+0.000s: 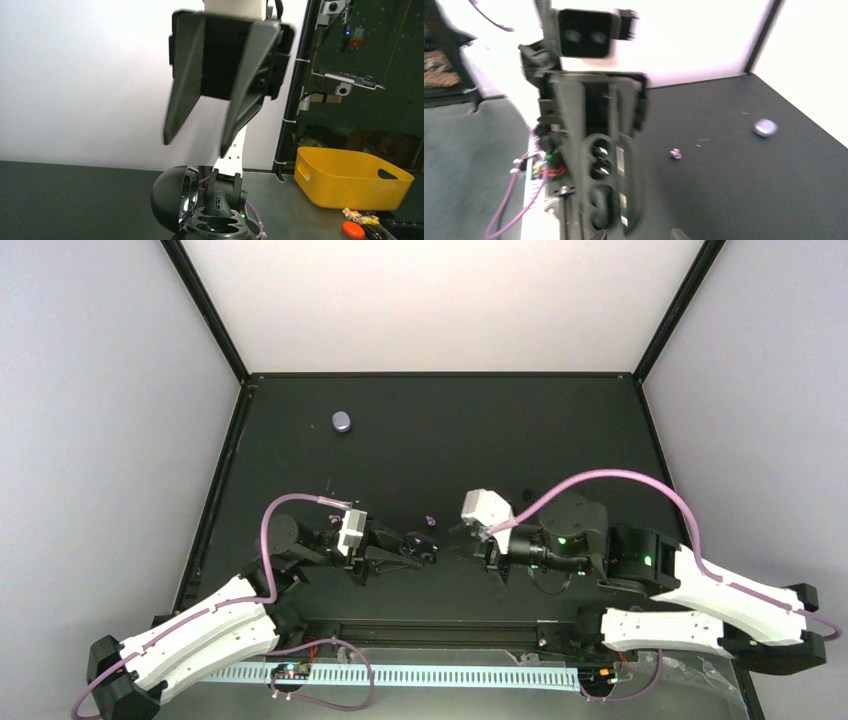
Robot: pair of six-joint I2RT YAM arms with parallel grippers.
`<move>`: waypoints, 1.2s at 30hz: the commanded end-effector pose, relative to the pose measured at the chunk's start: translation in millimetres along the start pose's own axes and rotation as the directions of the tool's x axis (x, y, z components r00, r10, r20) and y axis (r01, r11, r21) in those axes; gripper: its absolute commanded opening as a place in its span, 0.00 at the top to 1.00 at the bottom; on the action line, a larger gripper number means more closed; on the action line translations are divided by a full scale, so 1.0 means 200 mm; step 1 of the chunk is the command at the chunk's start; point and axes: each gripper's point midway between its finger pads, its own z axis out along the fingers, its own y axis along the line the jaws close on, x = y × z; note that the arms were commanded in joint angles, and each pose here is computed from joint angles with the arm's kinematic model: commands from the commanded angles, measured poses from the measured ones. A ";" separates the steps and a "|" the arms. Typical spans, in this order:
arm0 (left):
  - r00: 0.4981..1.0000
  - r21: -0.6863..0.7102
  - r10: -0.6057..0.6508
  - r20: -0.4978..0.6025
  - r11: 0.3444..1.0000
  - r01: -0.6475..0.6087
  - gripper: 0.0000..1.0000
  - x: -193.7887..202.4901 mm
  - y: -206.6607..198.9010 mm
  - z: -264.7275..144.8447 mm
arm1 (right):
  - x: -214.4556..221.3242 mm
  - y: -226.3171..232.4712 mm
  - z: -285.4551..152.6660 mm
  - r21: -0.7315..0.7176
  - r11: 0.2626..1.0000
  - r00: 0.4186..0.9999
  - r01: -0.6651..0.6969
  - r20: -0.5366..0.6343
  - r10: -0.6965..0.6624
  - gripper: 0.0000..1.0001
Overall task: Insert the wireless bluetooth earbuds into the charging case
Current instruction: Place the earbud in the charging case, then move the earbud to the center of the board.
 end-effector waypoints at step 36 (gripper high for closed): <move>0.997 -0.036 0.042 0.063 0.999 -0.039 0.99 -0.11 -0.01 -0.02 | 1.65 -1.84 -0.19 0.781 -0.135 0.511 -0.610 0.518 0.686 0.56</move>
